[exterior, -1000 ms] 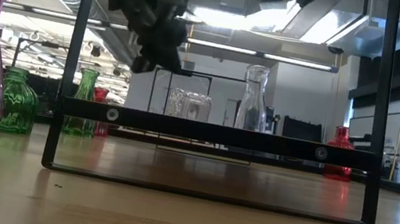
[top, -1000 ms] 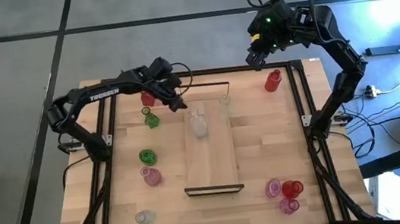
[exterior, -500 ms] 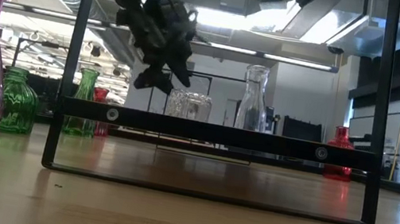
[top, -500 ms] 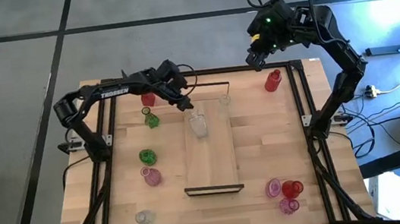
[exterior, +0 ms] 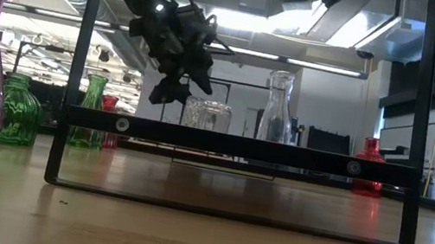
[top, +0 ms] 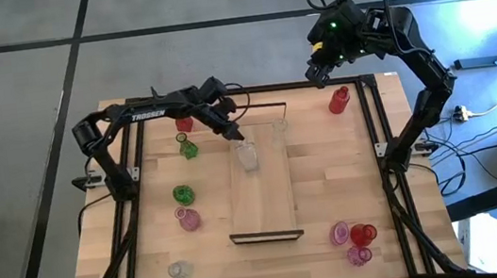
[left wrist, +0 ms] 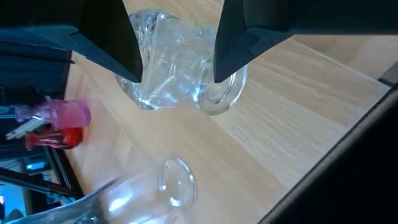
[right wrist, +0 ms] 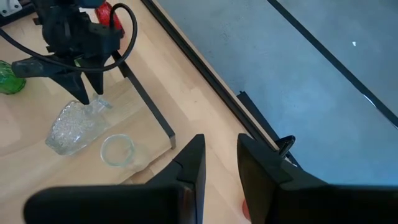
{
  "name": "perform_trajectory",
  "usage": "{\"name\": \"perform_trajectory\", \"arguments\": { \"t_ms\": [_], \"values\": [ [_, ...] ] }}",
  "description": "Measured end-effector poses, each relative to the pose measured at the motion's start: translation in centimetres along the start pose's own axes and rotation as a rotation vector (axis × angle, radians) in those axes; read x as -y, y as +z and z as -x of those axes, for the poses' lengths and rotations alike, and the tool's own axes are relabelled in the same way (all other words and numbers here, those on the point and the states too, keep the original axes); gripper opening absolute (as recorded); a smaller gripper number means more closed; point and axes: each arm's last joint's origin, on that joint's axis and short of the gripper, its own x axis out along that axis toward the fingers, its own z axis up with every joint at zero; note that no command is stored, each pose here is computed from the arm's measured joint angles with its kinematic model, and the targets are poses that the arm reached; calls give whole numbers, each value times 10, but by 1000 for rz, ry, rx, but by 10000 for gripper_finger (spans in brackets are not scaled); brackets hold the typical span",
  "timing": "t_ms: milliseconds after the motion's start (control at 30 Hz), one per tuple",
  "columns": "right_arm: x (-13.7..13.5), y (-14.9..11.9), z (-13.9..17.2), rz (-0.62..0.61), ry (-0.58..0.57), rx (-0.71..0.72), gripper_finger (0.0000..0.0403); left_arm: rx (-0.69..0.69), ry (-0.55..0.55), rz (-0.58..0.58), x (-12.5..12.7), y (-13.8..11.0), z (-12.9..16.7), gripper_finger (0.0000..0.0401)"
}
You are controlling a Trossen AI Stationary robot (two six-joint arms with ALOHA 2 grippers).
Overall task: Sort vases onto shelf
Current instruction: Put the top transparent vase aligned with the other transparent vase on the shelf
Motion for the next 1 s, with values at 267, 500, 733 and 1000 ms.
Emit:
{"name": "perform_trajectory", "arguments": {
  "t_ms": [267, 500, 733, 1000],
  "values": [
    [0, 0, 0, 0, 1, 0, 76, -39, -13, 39, 2, -4, -1, 191],
    [0, 0, 0, 1, 0, 0, 76, -90, -36, 78, 4, -8, -1, 191],
    [0, 0, 0, 9, -2, 1, 76, -140, -5, 101, 6, -16, -3, 191],
    [0, 0, 0, 12, -2, 1, 76, -95, 121, 160, 10, -18, -8, 191]
  ]
}}
